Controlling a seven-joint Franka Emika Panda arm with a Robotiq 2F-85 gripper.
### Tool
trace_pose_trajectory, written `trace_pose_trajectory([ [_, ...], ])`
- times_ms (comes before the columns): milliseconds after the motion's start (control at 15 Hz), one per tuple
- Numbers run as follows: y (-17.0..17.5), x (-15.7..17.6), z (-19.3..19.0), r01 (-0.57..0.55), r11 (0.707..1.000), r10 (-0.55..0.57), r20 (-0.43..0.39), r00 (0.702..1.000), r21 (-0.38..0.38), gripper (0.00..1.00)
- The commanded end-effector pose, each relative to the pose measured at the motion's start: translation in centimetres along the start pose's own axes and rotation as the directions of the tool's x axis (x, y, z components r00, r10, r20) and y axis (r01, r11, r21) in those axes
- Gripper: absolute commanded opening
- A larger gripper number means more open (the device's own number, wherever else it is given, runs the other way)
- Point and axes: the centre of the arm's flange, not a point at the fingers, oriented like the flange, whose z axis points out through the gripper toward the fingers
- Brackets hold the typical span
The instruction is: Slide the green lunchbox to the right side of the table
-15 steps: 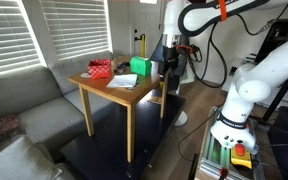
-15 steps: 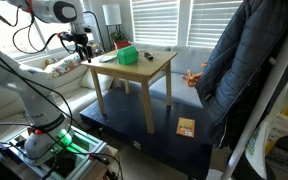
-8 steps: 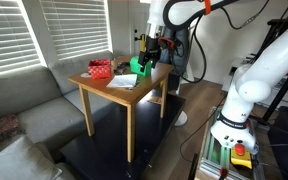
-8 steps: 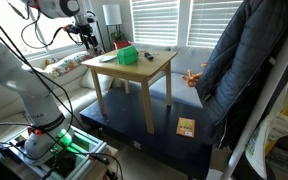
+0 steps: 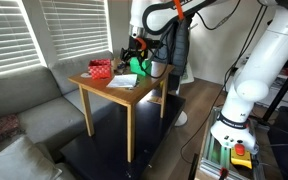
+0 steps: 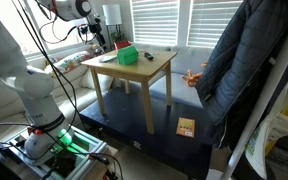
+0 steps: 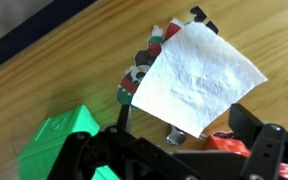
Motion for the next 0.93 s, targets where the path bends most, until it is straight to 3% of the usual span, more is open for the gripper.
trace_pose_trajectory([
  [0, -2.0, 2.7, 0.6, -0.178, 0.98, 0.179, -0.004, 0.984, -0.085, 1.0],
  [67, -0.3, 1.2, 0.7, -0.095, 0.995, 0.095, -0.004, 0.995, -0.04, 1.0],
  [467, -0.4, 1.4, 1.1, -0.099, 0.994, 0.1, 0.002, 0.995, -0.046, 1.0],
  [600, -0.9, 2.8, 1.5, -0.223, 0.972, 0.223, -0.003, 0.975, -0.081, 1.0],
  [867, -0.7, 5.6, 2.7, -0.44, 0.892, 0.443, 0.002, 0.897, -0.104, 1.0],
])
